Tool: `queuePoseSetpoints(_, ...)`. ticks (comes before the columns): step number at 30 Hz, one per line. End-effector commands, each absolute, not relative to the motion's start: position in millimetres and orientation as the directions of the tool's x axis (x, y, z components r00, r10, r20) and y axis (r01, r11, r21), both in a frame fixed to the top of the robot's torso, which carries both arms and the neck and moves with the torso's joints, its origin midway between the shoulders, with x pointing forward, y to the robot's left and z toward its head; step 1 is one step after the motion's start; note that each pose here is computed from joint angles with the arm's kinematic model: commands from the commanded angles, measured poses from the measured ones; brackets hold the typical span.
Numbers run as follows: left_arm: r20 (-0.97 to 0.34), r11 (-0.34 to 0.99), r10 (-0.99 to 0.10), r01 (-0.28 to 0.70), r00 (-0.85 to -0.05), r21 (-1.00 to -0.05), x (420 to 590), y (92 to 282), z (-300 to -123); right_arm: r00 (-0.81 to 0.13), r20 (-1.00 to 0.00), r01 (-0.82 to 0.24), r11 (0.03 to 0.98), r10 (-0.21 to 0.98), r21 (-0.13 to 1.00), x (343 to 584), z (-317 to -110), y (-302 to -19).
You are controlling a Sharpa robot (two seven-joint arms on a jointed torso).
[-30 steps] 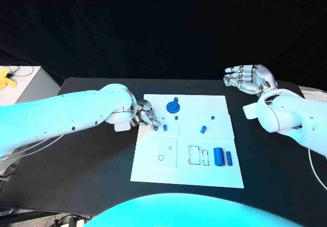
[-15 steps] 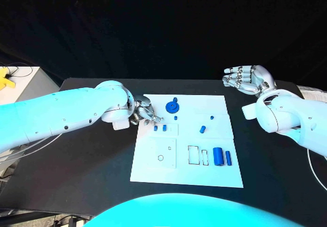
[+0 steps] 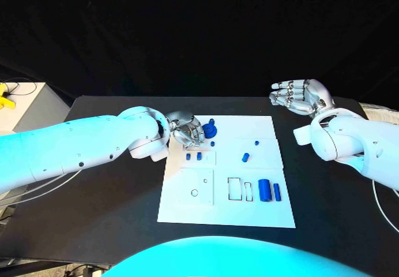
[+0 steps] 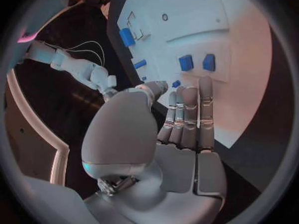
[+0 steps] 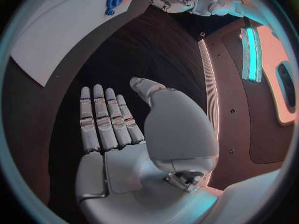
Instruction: Assemble the parts on the task board
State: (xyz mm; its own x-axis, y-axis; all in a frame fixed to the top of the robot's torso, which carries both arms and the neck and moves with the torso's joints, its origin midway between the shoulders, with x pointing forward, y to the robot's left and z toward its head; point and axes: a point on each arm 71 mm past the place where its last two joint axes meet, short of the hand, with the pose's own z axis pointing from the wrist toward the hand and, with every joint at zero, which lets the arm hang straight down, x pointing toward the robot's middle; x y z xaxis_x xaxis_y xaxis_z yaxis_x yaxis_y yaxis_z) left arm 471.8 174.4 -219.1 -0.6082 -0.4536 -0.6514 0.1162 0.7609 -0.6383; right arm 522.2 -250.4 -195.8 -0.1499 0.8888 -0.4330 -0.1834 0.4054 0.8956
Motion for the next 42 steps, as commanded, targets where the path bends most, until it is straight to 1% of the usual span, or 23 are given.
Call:
queuePoseSetpoints(1,-0.772,0.683,-0.474,0.377,-0.423,-0.626,472.7,161.8,-206.6,-0.157,-0.431,-0.197,0.399,0.889,0.895,521.7,-195.3,-250.0)
queuePoseSetpoints(3,-0.791,0.675,-0.467,0.418,-0.395,-0.608,471.3,157.9,-209.0,-0.158,-0.430,-0.197,0.399,0.889,0.896,521.7,-195.4,-249.9)
queuePoseSetpoints(6,-0.833,0.680,-0.427,0.483,-0.352,-0.552,470.2,149.4,-216.9,-0.160,-0.430,-0.197,0.398,0.889,0.896,521.7,-195.6,-249.6)
queuePoseSetpoints(8,-0.852,0.697,-0.387,0.493,-0.353,-0.521,470.4,145.2,-223.2,-0.162,-0.429,-0.197,0.397,0.888,0.896,521.6,-195.7,-249.0)
queuePoseSetpoints(14,-0.891,0.756,-0.274,0.492,-0.362,-0.432,473.7,137.5,-235.9,-0.170,-0.427,-0.197,0.394,0.888,0.898,521.6,-195.9,-248.0)
queuePoseSetpoints(19,-0.917,0.790,-0.197,0.498,-0.346,-0.358,476.2,132.9,-240.5,-0.175,-0.425,-0.198,0.391,0.888,0.899,521.4,-196.1,-247.8)
queuePoseSetpoints(25,-0.928,0.821,-0.120,0.490,-0.353,-0.292,477.2,128.1,-244.8,-0.177,-0.424,-0.198,0.389,0.888,0.899,521.2,-196.0,-247.5)
queuePoseSetpoints(32,-0.933,0.854,-0.062,0.465,-0.354,-0.233,478.7,126.1,-247.7,-0.177,-0.423,-0.198,0.389,0.888,0.900,520.9,-196.0,-247.6)
queuePoseSetpoints(42,-0.931,0.858,-0.039,0.465,-0.363,-0.218,478.3,123.9,-248.3,-0.180,-0.422,-0.196,0.388,0.888,0.900,520.8,-196.1,-247.4)
